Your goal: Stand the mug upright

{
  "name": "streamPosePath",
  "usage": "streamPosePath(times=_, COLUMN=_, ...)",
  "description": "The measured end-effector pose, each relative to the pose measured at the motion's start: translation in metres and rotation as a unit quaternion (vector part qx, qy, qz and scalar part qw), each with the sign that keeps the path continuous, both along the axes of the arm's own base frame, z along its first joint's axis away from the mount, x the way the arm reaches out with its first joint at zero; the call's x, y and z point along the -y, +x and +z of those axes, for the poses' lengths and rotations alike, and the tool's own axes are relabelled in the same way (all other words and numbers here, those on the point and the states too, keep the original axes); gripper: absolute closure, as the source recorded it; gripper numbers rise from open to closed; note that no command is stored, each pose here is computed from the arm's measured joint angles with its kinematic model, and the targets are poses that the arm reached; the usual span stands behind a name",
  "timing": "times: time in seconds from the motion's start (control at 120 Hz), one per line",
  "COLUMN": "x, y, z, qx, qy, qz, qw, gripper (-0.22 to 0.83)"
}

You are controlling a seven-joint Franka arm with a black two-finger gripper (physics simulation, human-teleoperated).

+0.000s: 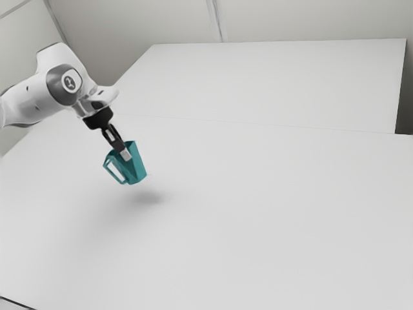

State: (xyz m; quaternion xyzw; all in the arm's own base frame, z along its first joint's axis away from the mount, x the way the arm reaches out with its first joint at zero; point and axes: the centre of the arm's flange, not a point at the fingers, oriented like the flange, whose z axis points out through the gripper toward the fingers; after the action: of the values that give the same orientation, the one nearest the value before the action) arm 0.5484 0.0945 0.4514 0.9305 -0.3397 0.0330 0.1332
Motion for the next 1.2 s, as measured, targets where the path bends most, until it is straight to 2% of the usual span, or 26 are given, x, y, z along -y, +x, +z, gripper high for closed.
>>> streamPosePath(times=0.2, x=-0.017, y=0.011, z=-0.002, qx=-0.051, qy=0.042, qz=0.071, qw=0.995, gripper=0.79)
streamPosePath(times=0.525, x=-0.001, y=0.031, z=-0.027, qx=-0.113, qy=0.099, qz=0.136, qw=0.979, gripper=0.79)
streamPosePath(times=1.033, x=0.004, y=0.034, z=-0.066, qx=-0.162, qy=0.138, qz=0.228, qw=0.95, gripper=0.78)
streamPosePath(times=1.117, x=0.004, y=0.033, z=-0.068, qx=-0.166, qy=0.14, qz=0.239, qw=0.946, gripper=0.7)
streamPosePath(times=1.2, x=0.007, y=0.032, z=-0.072, qx=-0.171, qy=0.14, qz=0.247, qw=0.943, gripper=0.54)
